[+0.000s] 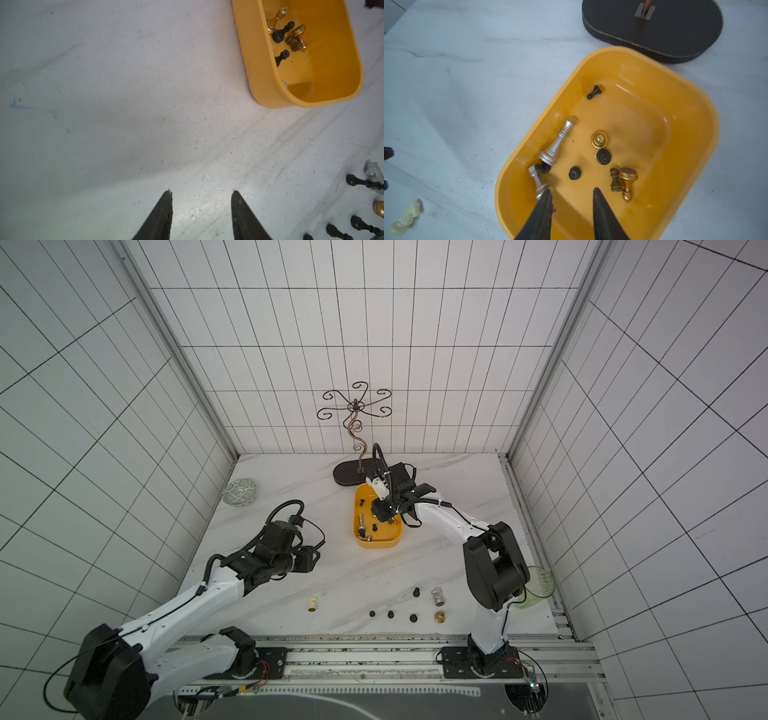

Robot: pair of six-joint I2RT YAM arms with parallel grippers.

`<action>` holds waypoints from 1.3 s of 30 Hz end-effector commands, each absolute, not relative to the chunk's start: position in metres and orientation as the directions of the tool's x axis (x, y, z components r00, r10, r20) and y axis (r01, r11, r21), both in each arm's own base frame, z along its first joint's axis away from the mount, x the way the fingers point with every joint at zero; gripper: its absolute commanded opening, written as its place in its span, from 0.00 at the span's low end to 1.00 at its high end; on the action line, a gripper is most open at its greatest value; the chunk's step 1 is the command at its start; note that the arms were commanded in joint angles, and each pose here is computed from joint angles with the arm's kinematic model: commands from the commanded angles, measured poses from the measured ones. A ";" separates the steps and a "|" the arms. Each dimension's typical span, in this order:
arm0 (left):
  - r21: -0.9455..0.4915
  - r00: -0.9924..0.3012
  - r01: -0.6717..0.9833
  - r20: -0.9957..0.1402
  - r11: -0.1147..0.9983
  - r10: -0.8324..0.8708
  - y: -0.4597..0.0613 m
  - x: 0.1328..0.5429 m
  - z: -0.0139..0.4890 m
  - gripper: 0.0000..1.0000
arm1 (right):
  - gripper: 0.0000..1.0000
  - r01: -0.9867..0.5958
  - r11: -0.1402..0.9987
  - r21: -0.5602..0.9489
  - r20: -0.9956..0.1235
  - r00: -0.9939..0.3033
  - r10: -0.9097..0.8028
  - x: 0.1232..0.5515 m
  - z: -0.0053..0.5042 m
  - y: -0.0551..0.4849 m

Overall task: Put the chess pieces into the storage box
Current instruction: Place the chess piece in the storage box, then pick up the chess piece at the center of the board.

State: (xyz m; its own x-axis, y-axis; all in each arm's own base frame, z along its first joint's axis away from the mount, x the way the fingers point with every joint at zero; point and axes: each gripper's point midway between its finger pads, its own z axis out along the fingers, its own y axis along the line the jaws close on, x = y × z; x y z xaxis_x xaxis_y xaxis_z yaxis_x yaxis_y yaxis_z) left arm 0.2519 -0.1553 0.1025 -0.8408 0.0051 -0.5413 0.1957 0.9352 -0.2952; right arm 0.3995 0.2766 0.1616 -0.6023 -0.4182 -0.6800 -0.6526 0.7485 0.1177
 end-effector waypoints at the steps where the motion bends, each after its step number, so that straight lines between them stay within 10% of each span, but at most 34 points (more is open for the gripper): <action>1: -0.300 -0.788 0.302 -0.613 0.905 0.060 -0.181 0.253 0.125 0.46 | 0.34 -0.654 0.746 0.124 -0.778 -0.531 -0.336 0.404 0.220 0.270; 19: -0.180 -0.569 0.764 -0.642 0.620 0.514 -0.301 0.172 0.105 0.46 | 0.35 -0.438 0.836 0.331 -0.716 -0.694 -0.080 0.325 0.156 0.157; 39: -0.054 -0.449 0.872 -0.484 0.487 0.751 -0.335 0.125 0.053 0.44 | 0.34 -0.398 0.848 0.349 -0.704 -0.709 -0.043 0.322 0.148 0.137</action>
State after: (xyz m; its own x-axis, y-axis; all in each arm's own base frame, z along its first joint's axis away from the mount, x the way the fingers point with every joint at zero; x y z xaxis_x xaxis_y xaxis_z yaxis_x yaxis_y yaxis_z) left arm 0.1206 -0.3285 0.0478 -0.4618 0.7535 -0.4679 0.8714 0.4838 -0.0809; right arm 0.3318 0.1407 0.1618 -0.6906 -0.0437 -0.7219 -0.4040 0.8513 0.3349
